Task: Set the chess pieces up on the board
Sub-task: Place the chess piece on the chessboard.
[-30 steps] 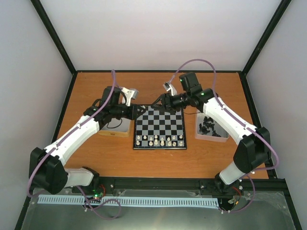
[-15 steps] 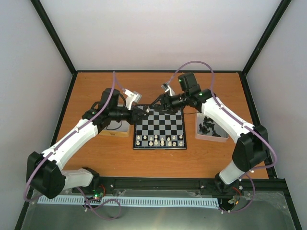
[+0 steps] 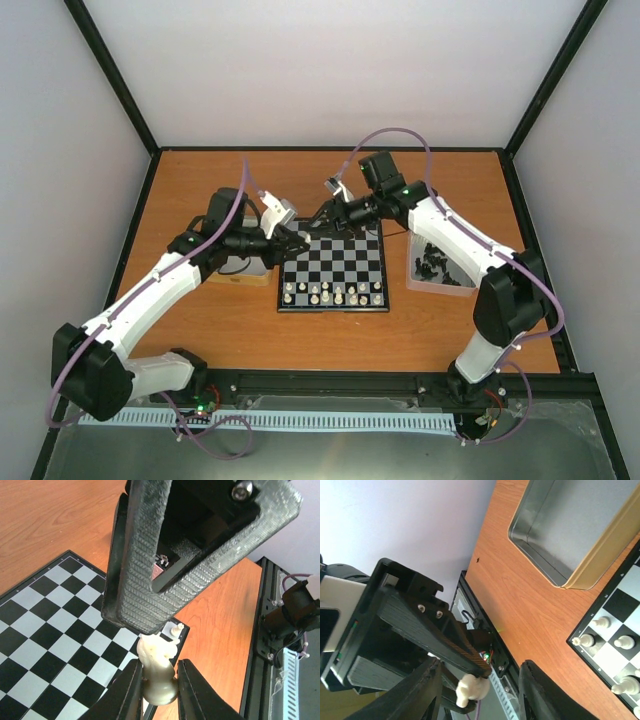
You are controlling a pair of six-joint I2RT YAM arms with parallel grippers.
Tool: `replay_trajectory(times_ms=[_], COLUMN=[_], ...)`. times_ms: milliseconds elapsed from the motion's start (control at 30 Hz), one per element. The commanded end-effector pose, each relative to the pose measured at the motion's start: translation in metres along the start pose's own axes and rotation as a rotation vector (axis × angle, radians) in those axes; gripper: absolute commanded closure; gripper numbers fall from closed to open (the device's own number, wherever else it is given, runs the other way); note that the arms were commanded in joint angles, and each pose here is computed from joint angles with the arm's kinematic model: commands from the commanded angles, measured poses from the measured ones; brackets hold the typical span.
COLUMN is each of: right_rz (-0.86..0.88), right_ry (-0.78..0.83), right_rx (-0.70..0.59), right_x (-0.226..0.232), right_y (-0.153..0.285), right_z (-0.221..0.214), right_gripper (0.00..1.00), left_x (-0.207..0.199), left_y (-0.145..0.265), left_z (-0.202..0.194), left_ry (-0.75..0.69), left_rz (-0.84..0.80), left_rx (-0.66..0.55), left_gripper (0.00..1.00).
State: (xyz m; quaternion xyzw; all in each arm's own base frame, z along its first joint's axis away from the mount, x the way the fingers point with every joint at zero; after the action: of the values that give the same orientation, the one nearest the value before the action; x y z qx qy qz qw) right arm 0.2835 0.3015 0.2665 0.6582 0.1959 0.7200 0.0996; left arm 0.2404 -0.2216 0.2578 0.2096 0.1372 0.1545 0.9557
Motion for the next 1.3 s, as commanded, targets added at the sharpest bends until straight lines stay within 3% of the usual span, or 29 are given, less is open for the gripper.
replay_trajectory(times_ms=[0, 233, 533, 567, 733, 800, 1000, 1200, 1267], right_rz=[0.034, 0.027, 0.038, 0.037, -0.032, -0.111, -0.407, -0.636, -0.676], right_ry=[0.033, 0.03, 0.046, 0.051, 0.085, 0.097, 0.217, 0.427, 0.445], right_rx=[0.05, 0.093, 0.104, 0.098, -0.005, -0.078, -0.262, -0.315, -0.33], right_x=[0.01, 0.006, 0.011, 0.012, 0.014, 0.007, -0.022, -0.036, -0.045], right_y=[-0.006, -0.012, -0.015, -0.014, -0.007, -0.002, 0.002, -0.036, -0.045], right_z=[-0.004, -0.012, -0.014, -0.014, -0.007, -0.001, 0.001, -0.035, -0.046], right_gripper=[0.59, 0.7, 0.96, 0.97, 0.97, 0.97, 0.97, 0.97, 0.97], left_x=[-0.007, -0.006, -0.003, -0.002, 0.006, 0.012, 0.015, -0.001, -0.005], left_y=[0.005, 0.004, 0.005, 0.005, 0.014, 0.023, 0.072, 0.116, 0.13], left_z=[0.006, 0.007, 0.005, 0.005, 0.006, 0.006, 0.004, -0.004, -0.009], left_ry=[-0.127, -0.134, -0.127, -0.123, -0.068, -0.021, 0.133, 0.226, 0.256], left_rz=[-0.011, -0.004, 0.02, 0.027, 0.148, 0.244, 0.524, 0.652, 0.702], left_rx=[-0.003, -0.004, 0.004, 0.003, -0.006, -0.019, -0.137, -0.291, -0.343], left_gripper=[0.9, 0.9, 0.87, 0.84, 0.38, 0.29, 0.15, 0.13, 0.05])
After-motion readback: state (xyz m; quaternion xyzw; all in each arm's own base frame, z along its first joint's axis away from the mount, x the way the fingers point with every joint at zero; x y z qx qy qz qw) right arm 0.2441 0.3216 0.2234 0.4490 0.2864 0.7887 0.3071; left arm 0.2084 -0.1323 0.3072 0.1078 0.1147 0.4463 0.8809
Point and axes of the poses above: each gripper's point midway between its finger pads, its own y axis back along the fingers, its own x axis along the line the jaws close on, z = x × y, the point moved 4 cm from there along y, back along the fingers, and after that the axes turned 11 degrees about -y, right-handed, at the moved point
